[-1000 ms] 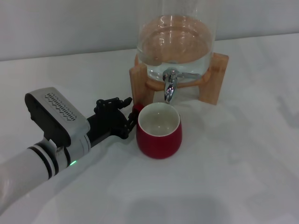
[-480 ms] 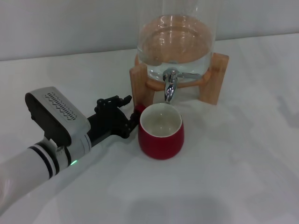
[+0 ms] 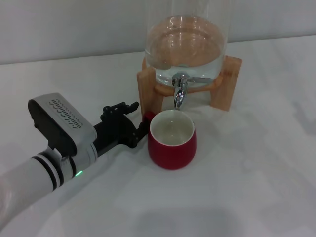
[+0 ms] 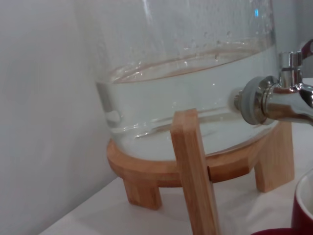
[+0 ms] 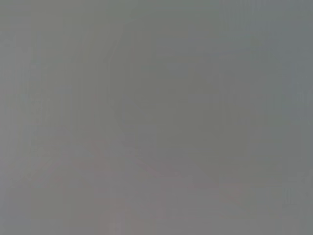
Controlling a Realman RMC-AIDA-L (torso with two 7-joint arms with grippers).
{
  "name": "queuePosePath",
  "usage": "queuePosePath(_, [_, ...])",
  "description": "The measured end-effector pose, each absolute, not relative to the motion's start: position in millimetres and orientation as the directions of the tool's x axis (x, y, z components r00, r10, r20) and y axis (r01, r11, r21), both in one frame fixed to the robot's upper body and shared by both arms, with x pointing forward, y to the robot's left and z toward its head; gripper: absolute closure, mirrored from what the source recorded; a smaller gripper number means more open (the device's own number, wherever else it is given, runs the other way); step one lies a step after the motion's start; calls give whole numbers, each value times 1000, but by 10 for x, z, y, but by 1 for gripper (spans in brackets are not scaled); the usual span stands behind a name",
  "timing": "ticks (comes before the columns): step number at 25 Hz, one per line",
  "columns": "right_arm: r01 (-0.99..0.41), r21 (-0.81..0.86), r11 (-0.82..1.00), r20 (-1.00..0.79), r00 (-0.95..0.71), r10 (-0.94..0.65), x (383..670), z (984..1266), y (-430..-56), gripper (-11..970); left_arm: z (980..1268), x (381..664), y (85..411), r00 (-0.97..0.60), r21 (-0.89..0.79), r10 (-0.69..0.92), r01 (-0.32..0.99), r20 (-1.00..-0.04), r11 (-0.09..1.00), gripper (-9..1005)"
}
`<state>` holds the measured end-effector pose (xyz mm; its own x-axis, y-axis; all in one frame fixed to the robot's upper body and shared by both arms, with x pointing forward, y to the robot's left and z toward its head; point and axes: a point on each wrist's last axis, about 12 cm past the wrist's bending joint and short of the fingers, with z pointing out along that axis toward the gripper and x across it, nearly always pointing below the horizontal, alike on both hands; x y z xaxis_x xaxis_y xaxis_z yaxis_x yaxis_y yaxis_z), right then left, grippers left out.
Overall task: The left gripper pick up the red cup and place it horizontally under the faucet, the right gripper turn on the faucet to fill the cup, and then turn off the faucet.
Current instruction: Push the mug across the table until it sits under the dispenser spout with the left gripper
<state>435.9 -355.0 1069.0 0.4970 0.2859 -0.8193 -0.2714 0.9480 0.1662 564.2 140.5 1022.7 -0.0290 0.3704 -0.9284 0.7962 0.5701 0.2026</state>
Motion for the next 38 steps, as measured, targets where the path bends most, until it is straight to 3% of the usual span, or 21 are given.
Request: queuePosePath(38, [-283,162,945,-818,498,289,4379,10702,-3542,207,10177,5514,1396,-2,223,367,791,-930,570,513])
